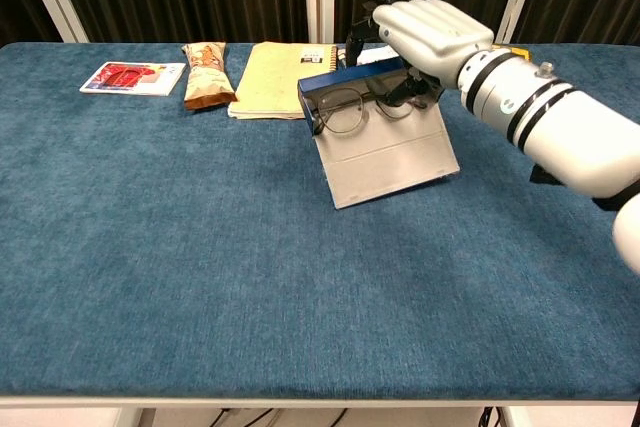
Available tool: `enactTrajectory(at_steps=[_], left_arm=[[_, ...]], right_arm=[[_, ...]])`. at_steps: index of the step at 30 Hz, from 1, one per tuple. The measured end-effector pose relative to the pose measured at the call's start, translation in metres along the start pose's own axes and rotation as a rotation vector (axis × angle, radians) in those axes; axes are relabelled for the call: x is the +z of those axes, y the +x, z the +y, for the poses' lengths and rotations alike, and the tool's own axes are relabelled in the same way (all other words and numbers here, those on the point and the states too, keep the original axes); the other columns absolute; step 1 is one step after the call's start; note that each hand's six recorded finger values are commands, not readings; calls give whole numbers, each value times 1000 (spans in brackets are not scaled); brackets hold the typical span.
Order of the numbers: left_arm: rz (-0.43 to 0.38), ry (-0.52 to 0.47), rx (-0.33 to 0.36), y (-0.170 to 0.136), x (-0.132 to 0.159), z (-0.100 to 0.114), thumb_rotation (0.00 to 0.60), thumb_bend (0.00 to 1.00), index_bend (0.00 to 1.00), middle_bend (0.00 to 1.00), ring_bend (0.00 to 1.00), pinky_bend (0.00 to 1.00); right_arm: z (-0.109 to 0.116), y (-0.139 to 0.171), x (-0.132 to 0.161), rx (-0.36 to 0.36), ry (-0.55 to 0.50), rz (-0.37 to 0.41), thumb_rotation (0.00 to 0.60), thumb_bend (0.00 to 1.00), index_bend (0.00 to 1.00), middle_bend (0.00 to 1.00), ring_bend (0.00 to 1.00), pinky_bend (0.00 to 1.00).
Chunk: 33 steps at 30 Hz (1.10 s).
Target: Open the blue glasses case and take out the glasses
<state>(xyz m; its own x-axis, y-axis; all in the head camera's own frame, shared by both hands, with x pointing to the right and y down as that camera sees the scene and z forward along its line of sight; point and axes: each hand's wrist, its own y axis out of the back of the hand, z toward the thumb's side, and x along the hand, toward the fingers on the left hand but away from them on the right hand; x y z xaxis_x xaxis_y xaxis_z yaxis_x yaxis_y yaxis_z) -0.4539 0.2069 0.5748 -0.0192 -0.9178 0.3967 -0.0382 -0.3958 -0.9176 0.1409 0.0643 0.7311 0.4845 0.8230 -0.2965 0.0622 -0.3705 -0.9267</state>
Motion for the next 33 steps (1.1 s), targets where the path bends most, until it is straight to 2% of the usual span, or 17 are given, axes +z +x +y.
enactTrajectory(at_steps=[4,8,10,14,15,17,22,27,30,33], left_arm=[[0,0,0,0,0,0,600,566,444,414,205,252],[0,1,0,0,0,0,600,566,444,414,205,252],[0,1,0,0,0,0,600,566,444,414,205,252],[1,1,0,0,0,0,600,566,444,414,204,252],[0,1,-1,0,0,0,600,566,444,414,205,252],[1,0,-1,0,0,0,600,566,444,414,204,252],[0,0,0,0,0,0,600,566,444,414,205,252],[0,2,-1,0,0,0,600,566,444,414,204,252],[0,2,0,0,1,0,600,567,444,414,204,252],[0,3,-1,0,0,0,600,566,444,414,205,252]], right_arm=[[-14,1,1,-10,-7,-13,600,477,673,292,0,0],[-24,-2,-2,42,-19,-28,600,447,643,289,0,0],[-30,-6,-4,87,-21,-44,600,401,538,268,0,0],[-37,-12,-10,175,-31,-80,600,325,124,158,0,0],[-37,-13,-11,192,-41,-88,600,319,57,136,0,0],[-33,-14,-10,205,-56,-89,600,312,8,111,0,0],[-13,-7,-6,209,-111,-69,600,308,11,112,0,0],[3,20,2,220,-199,-18,600,308,196,199,0,0],[2,45,0,268,-228,9,600,287,236,220,0,0],[-12,63,-4,314,-220,12,600,240,262,224,0,0]])
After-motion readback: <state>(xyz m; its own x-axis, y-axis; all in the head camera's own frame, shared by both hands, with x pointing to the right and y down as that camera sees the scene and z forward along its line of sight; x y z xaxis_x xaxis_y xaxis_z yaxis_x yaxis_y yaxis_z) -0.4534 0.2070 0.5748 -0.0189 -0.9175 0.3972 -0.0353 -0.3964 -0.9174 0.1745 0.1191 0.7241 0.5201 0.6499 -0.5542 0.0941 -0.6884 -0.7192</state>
